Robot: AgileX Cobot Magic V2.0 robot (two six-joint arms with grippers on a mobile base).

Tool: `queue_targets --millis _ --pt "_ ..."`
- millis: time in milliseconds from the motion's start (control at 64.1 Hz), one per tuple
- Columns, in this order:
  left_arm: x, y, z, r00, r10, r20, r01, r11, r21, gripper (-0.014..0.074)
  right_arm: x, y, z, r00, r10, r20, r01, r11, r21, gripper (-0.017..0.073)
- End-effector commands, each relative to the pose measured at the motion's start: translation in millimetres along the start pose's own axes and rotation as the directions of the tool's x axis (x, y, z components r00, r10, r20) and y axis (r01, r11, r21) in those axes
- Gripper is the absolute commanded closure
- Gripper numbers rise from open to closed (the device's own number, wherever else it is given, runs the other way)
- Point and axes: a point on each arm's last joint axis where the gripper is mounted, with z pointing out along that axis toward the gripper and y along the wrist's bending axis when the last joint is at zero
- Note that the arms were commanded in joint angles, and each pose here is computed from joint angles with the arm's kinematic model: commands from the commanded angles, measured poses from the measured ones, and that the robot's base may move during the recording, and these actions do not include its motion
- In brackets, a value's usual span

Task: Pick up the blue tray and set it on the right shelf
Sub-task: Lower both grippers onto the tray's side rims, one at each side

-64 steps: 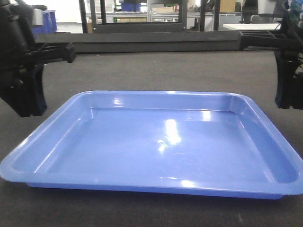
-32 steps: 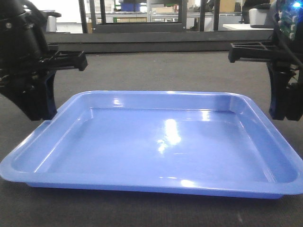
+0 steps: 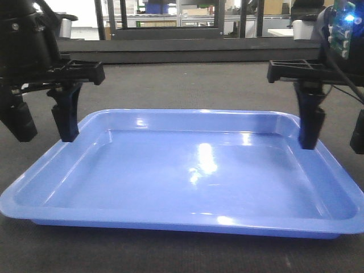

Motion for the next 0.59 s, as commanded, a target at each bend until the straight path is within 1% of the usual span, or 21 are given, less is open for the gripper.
queue_targets --millis 0,109,172,312,452,577 --pt "-6 -4.2 -13 0.999 -0.004 0.052 0.003 1.000 0.021 0.0285 -5 5.6 -14 0.997 0.005 0.075 0.000 0.998 -0.070 0.0034" --pt "-7 -4.7 -2 1.000 -0.005 0.019 0.005 1.000 0.011 0.0285 -6 5.9 -11 0.997 0.019 0.069 -0.015 0.998 -0.067 0.0034" --pt "-8 -6.3 0 0.999 -0.011 0.031 0.011 1.000 0.026 0.0285 -6 5.7 -11 0.997 0.022 0.068 -0.017 0.998 -0.067 0.0034" --pt "-12 -7.4 -1 0.998 -0.013 0.067 0.010 0.999 0.039 0.0286 -3 2.8 0 0.997 0.048 0.055 -0.045 0.997 -0.059 0.0034" --pt "-11 -7.3 0 0.998 -0.012 0.062 0.010 0.999 0.037 0.0286 0 0.5 10 0.998 0.051 0.024 -0.051 0.998 -0.036 0.0034" --pt "-10 -8.3 5 0.999 -0.021 0.034 0.020 0.999 0.041 0.0286 -1 0.9 10 0.998 0.052 0.030 -0.051 0.998 -0.040 0.0034"
